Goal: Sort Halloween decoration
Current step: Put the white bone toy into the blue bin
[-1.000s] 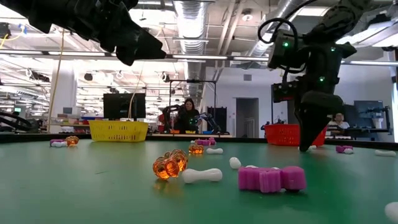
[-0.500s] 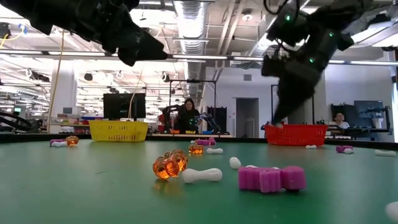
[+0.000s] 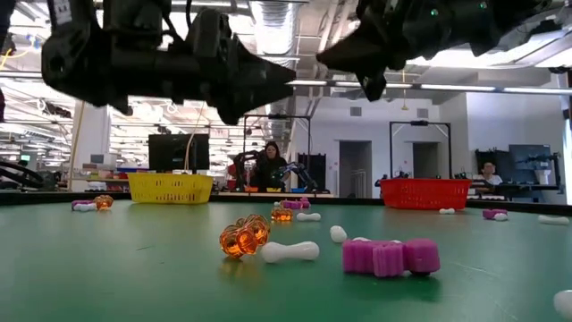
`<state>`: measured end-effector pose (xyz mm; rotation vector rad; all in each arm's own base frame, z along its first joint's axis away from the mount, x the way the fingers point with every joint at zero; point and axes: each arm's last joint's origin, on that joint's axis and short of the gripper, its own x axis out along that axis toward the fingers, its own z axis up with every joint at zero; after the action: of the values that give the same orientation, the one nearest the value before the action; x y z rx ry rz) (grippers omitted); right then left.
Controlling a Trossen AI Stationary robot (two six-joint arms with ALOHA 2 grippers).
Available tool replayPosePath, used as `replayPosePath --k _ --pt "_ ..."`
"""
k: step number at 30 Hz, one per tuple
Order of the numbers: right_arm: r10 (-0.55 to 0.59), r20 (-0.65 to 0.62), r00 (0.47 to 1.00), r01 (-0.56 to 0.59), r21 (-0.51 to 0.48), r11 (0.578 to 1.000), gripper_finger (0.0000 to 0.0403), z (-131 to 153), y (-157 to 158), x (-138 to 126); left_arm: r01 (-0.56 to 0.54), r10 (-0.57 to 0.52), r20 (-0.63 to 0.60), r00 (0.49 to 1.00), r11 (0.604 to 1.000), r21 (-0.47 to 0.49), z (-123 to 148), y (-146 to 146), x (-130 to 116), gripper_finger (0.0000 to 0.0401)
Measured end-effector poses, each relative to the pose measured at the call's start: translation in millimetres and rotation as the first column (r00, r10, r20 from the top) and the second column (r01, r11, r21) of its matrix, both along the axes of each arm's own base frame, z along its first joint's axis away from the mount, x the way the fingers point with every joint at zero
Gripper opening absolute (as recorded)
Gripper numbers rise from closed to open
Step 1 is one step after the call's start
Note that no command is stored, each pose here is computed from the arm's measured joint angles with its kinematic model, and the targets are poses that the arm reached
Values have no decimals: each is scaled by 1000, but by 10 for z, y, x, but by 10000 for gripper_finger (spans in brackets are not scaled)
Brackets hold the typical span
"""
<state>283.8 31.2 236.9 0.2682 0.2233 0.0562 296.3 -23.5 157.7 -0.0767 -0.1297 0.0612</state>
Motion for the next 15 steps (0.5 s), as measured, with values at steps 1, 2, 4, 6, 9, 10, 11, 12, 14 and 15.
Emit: replayPosePath --k 1,2,4,6,9,10,11,12,14,15 --pt "7 10 1000 -7 0 1000 23 9 19 1 14 -14 -4 1000 1000 1 -38 2 9 177" --pt "11 12 1000 -11 0 1000 23 11 32 -1 23 -23 -8 1000 1000 -2 -74 3 26 177" --pt "17 16 1000 -17 0 1000 26 15 50 -3 46 -46 -6 999 999 -9 -95 2 78 177" --pt "19 11 1000 -19 0 1000 29 10 56 -5 86 -86 9 996 996 -1 -84 -12 150 177" --pt "17 11 1000 -17 -1 1000 28 12 54 -4 147 -148 25 989 989 16 -42 -49 247 177" --pt "15 6 1000 -15 -2 1000 27 7 52 -5 153 -153 27 988 988 16 -17 -54 282 177" --pt "15 2 1000 -15 -4 1000 26 3 51 -5 152 -153 26 988 988 17 4 -56 312 177" --pt "15 2 1000 -15 -5 1000 25 2 51 -5 154 -155 21 988 988 17 16 -63 338 177" --pt "15 0 1000 -15 -5 1000 25 1 52 -6 165 -166 16 986 986 19 21 -67 356 177" --pt "15 1 1000 -15 -5 1000 26 2 52 -6 172 -173 21 985 985 20 30 -72 362 177"
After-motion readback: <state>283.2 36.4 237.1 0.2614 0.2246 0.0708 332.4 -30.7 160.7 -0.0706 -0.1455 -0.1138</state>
